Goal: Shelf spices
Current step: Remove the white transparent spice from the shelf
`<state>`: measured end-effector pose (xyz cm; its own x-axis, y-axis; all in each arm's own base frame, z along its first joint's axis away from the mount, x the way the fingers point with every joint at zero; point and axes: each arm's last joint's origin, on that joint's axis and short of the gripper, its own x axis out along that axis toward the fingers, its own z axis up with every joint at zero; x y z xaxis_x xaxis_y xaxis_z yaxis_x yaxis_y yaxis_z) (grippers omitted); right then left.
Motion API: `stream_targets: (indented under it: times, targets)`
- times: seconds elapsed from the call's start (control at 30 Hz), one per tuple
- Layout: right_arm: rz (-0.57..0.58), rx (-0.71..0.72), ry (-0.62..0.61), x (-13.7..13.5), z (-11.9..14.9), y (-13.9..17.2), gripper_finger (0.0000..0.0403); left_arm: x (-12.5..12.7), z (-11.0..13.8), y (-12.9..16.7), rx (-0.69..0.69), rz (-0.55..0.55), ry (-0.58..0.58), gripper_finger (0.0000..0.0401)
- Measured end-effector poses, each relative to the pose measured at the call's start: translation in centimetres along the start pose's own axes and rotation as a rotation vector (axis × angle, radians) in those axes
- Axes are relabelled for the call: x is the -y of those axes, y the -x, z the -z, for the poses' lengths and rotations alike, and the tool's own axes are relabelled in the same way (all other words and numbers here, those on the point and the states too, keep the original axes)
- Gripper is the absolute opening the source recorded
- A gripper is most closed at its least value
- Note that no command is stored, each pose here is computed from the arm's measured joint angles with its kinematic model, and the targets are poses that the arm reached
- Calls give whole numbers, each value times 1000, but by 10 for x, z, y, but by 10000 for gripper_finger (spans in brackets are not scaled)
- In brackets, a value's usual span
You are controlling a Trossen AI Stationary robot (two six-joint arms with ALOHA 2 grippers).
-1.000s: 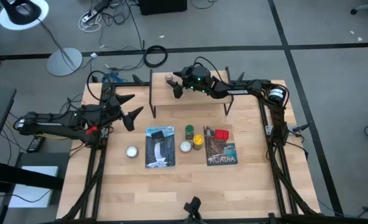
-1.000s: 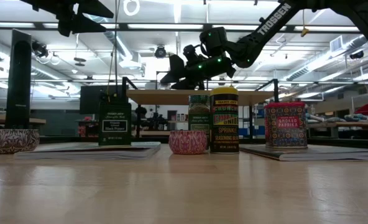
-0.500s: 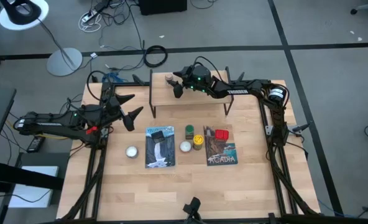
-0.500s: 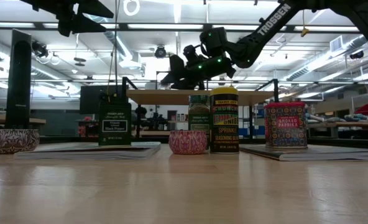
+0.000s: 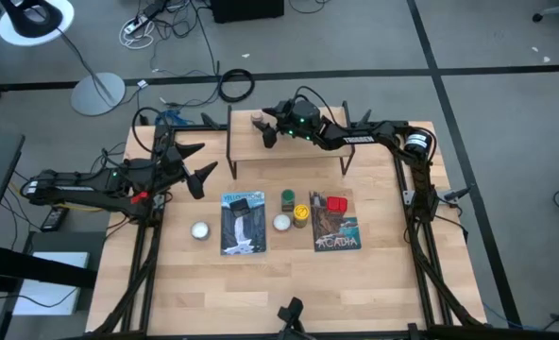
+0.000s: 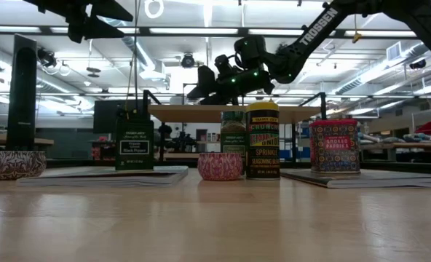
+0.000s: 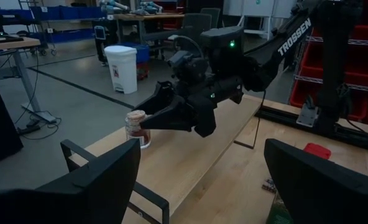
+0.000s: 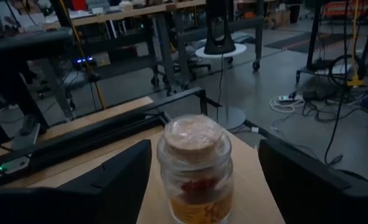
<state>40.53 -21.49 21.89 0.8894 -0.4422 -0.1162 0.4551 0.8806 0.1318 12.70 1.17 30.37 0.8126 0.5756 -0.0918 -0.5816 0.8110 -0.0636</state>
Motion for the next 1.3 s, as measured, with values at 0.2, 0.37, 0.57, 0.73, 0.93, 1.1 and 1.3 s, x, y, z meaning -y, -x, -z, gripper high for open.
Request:
stream_targets:
  times: [0.2, 0.37, 0.57, 0.73, 0.93, 1.1, 1.3]
  targets:
    - [-13, -4, 2, 0, 0, 0, 271, 0, 0, 0, 1, 0, 1, 349]
    - [-19, -7, 2, -1, 1, 0, 275, 0, -1, 0, 5, 0, 4, 349]
    - [-19, -13, 24, 0, 1, 0, 259, 0, -1, 0, 12, 2, 10, 349]
    - [-19, -14, 29, 0, 1, 0, 204, 0, -1, 0, 12, 1, 9, 349]
    - [-19, -13, 29, 0, 1, 0, 150, 0, -1, 0, 12, 1, 9, 349]
    - [-21, -14, 29, -2, 2, 0, 116, 0, -1, 0, 12, 1, 9, 349]
    - [-35, -16, 31, -8, 3, 0, 60, 0, -1, 0, 11, 1, 9, 349]
